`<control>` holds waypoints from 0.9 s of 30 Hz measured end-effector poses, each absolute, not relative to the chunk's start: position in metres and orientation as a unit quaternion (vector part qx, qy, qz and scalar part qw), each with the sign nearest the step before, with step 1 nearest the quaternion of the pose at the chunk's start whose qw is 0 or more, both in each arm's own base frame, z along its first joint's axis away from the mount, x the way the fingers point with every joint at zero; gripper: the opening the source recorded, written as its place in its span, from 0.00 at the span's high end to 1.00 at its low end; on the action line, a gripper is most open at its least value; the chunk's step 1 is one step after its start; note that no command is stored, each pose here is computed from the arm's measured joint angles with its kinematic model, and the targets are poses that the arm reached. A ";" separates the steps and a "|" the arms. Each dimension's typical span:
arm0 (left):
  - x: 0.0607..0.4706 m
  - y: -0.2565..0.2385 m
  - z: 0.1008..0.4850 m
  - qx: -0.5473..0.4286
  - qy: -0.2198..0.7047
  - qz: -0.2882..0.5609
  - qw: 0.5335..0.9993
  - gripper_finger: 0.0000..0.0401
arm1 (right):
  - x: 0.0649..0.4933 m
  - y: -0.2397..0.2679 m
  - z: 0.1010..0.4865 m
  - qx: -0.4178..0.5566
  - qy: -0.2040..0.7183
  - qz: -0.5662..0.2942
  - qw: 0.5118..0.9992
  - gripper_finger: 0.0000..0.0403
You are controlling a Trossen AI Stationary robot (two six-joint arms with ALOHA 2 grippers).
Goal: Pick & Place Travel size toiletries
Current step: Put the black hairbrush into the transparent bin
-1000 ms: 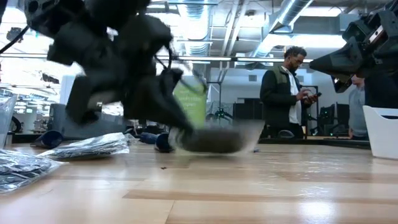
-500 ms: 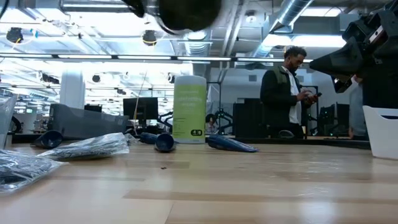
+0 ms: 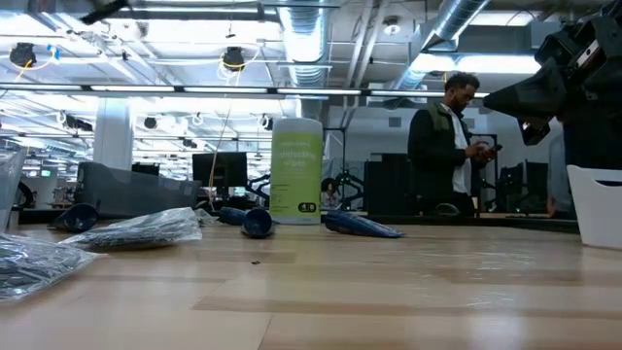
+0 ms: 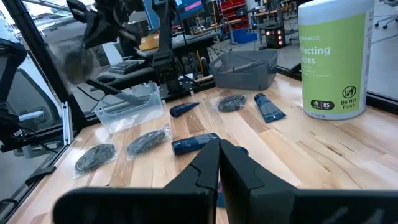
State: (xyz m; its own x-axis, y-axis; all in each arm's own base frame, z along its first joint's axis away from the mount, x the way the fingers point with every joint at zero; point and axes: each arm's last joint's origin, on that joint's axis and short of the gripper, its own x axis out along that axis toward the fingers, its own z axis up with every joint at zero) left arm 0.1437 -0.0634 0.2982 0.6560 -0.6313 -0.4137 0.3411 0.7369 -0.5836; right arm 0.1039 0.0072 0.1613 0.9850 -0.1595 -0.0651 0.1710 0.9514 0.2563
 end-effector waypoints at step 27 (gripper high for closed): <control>0.094 -0.069 0.257 -0.216 0.609 -0.177 0.742 0.92 | 0.104 0.007 0.161 0.132 0.022 -0.084 0.988 0.99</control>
State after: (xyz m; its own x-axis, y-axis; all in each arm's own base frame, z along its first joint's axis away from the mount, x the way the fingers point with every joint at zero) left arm 0.0943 -0.0687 0.2566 0.1944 -0.5264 -0.8277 -0.0012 0.8437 -0.5369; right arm 0.1039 0.0072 0.1613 0.9850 -0.1595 -0.0654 0.1711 0.9514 0.2561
